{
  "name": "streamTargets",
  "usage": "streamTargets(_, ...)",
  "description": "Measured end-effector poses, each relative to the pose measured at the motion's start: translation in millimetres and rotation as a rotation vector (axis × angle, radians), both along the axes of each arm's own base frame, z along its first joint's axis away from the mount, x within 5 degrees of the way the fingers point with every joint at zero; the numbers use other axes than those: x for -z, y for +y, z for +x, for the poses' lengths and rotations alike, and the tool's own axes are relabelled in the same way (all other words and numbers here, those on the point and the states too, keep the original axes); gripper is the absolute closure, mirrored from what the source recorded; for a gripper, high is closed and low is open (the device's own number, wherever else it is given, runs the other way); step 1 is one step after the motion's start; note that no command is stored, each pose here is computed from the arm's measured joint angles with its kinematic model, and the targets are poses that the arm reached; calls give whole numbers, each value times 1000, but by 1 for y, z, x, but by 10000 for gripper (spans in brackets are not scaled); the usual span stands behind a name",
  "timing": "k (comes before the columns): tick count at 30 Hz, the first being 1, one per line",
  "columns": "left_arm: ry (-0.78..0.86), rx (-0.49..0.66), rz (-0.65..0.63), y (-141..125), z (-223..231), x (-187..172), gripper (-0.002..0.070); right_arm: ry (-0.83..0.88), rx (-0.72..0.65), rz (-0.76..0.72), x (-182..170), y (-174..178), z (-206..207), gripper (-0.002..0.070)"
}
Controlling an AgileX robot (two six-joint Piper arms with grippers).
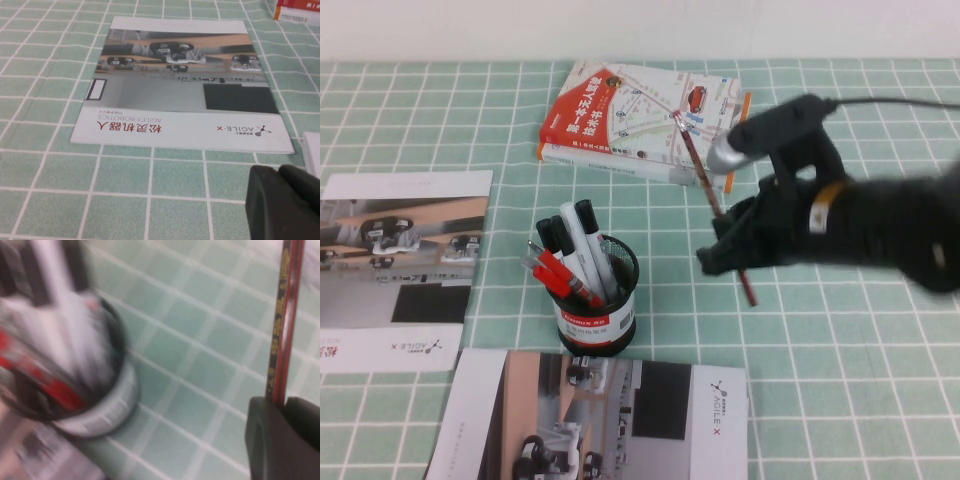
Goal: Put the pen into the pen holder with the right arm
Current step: Place the pen onto the pen holder
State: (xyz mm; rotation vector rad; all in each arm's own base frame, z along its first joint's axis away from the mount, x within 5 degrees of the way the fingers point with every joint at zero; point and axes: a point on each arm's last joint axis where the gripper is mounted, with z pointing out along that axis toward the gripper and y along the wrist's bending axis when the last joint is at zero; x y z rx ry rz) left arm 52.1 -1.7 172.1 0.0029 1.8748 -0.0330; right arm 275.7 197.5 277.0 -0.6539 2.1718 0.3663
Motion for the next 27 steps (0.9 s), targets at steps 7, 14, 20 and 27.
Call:
streamTargets(7,0,0,0,0,0,0,679,-299,-97,242,6,22,-36,664)
streamTargets(14,0,0,0,0,0,0,679,-618,-252,452,1,46,-58,664)
streamTargets(20,0,0,0,0,0,0,679,-665,-279,496,24,60,-51,664)
streamTargets(27,0,0,0,0,0,0,679,-608,-288,451,57,68,-44,664)
